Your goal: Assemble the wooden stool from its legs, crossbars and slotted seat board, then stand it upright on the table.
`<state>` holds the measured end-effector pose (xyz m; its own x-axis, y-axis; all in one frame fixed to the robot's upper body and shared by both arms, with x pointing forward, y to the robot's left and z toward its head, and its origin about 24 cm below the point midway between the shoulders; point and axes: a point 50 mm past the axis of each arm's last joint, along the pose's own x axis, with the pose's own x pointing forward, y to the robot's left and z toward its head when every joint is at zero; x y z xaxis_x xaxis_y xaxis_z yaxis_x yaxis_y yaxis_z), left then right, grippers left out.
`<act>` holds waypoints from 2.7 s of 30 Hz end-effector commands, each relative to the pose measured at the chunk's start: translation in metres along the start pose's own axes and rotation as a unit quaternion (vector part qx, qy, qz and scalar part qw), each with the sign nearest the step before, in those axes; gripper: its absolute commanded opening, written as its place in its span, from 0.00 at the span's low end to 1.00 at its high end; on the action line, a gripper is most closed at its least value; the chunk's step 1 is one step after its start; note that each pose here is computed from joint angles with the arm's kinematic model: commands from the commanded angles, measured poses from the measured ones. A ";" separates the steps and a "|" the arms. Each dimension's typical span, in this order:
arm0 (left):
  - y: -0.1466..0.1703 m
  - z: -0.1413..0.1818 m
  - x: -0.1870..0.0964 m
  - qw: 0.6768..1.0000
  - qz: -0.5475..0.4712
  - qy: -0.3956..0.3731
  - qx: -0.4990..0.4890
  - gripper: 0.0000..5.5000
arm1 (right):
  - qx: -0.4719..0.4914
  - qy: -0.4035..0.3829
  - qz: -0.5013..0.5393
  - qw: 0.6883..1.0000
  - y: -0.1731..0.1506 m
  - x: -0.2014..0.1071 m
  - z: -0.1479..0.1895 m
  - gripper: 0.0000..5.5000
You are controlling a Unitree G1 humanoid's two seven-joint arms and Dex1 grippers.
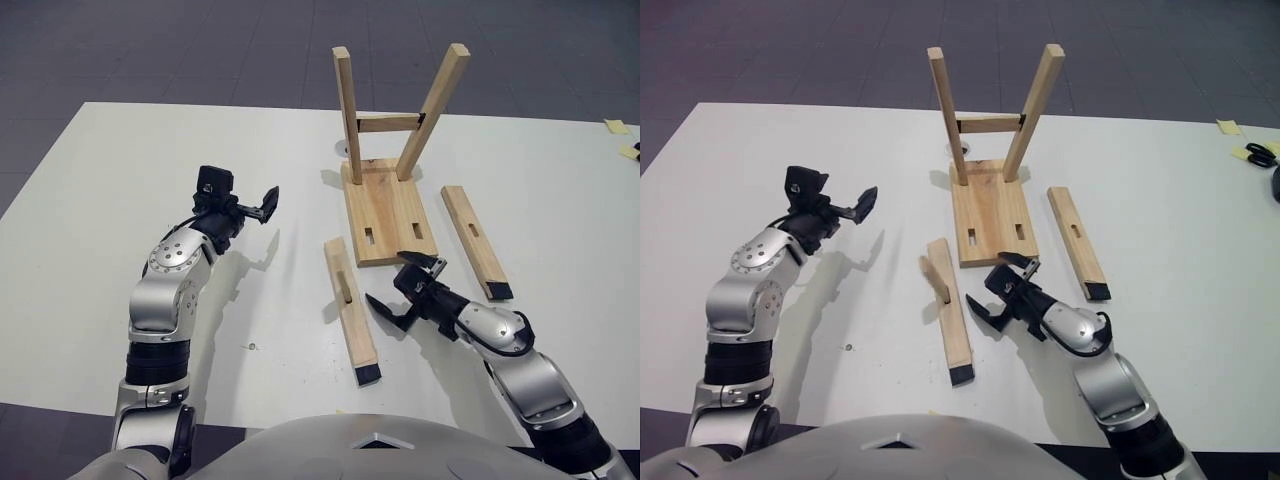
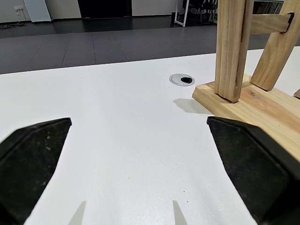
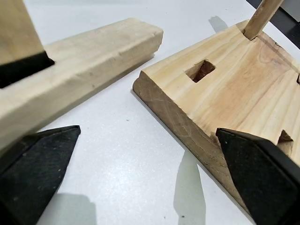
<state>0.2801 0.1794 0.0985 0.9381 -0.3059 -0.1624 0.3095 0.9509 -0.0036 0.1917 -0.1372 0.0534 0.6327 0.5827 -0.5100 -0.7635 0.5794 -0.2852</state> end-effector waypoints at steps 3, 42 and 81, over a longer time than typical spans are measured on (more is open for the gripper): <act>0.011 0.015 0.003 1.000 0.015 -0.021 0.010 0.98 | -0.035 -0.006 0.049 0.998 0.008 0.031 0.013 0.98; -0.028 -0.018 -0.092 0.856 -0.404 0.164 0.277 0.98 | 0.237 -0.123 0.010 0.964 -0.003 0.009 0.044 0.98; -0.051 -0.029 -0.068 0.856 -0.357 0.246 0.281 0.98 | 0.247 -0.107 -0.051 0.962 -0.006 0.009 0.034 0.98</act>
<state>0.1959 0.1454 0.0970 0.3570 -0.6728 -0.6480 0.9281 0.3339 0.1647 0.2047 -0.1149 0.0779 0.7519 0.5860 -0.3022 -0.5728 0.8075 0.1407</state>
